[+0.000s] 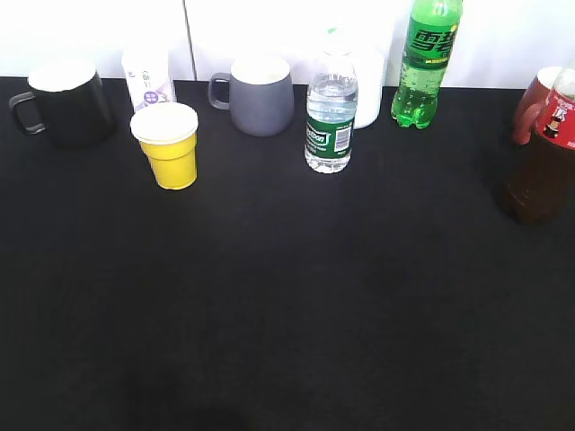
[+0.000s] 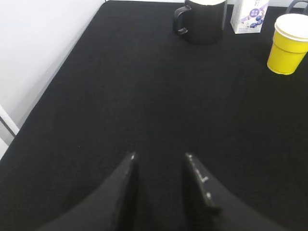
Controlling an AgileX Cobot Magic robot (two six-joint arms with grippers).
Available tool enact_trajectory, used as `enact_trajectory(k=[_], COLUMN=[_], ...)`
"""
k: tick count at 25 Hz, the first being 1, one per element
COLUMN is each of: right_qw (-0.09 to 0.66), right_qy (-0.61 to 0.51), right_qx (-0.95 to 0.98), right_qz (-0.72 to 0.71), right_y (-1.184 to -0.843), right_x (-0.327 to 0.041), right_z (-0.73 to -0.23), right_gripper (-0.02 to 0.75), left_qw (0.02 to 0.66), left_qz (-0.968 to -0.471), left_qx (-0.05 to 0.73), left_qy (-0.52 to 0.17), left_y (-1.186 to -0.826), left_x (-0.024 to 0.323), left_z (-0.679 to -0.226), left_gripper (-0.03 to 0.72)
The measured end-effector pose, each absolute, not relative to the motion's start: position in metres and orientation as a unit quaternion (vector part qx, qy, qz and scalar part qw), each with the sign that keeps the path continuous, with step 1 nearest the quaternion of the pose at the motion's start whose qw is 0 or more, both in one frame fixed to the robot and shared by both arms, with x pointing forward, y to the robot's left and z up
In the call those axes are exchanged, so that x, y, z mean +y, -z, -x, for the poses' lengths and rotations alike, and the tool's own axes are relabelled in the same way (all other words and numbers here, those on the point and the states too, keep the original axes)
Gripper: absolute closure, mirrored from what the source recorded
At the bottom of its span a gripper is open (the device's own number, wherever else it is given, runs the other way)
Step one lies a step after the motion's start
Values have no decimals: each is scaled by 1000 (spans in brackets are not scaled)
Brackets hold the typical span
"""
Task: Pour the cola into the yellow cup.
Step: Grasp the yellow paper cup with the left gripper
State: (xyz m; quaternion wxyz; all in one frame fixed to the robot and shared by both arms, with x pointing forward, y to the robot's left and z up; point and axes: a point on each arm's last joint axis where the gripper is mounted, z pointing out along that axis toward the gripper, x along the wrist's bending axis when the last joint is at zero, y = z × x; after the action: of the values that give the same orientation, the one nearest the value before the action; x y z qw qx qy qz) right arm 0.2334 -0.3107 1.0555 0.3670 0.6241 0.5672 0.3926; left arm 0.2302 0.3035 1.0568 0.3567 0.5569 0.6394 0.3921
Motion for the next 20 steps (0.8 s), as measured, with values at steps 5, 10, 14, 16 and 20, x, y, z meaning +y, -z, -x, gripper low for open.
enact_trajectory(k=[5, 10, 14, 16, 20], right_qw=[367, 367, 367, 367, 367], right_qy=[-393, -393, -393, -393, -393], right_qx=[567, 567, 567, 567, 567], right_qz=[-624, -624, -624, -624, -624], right_y=[-1056, -1056, -1056, -1056, -1056], right_x=[-311, -311, -311, -311, -311], right_z=[-233, -233, -233, -233, -233], right_gripper=[153, 153, 153, 153, 153], left_qw=[357, 357, 391, 411, 474], left_qz=[-557, -557, -534, -536, -495], left_qx=[639, 639, 607, 565, 512], left_qy=[-392, -392, -439, -475, -519], left_y=[-1057, -1057, -1083, -1104, -1130], left_x=[304, 304, 305, 306, 308], left_z=[-230, -230, -244, -272, -337], left_gripper=[449, 446, 302, 251, 244])
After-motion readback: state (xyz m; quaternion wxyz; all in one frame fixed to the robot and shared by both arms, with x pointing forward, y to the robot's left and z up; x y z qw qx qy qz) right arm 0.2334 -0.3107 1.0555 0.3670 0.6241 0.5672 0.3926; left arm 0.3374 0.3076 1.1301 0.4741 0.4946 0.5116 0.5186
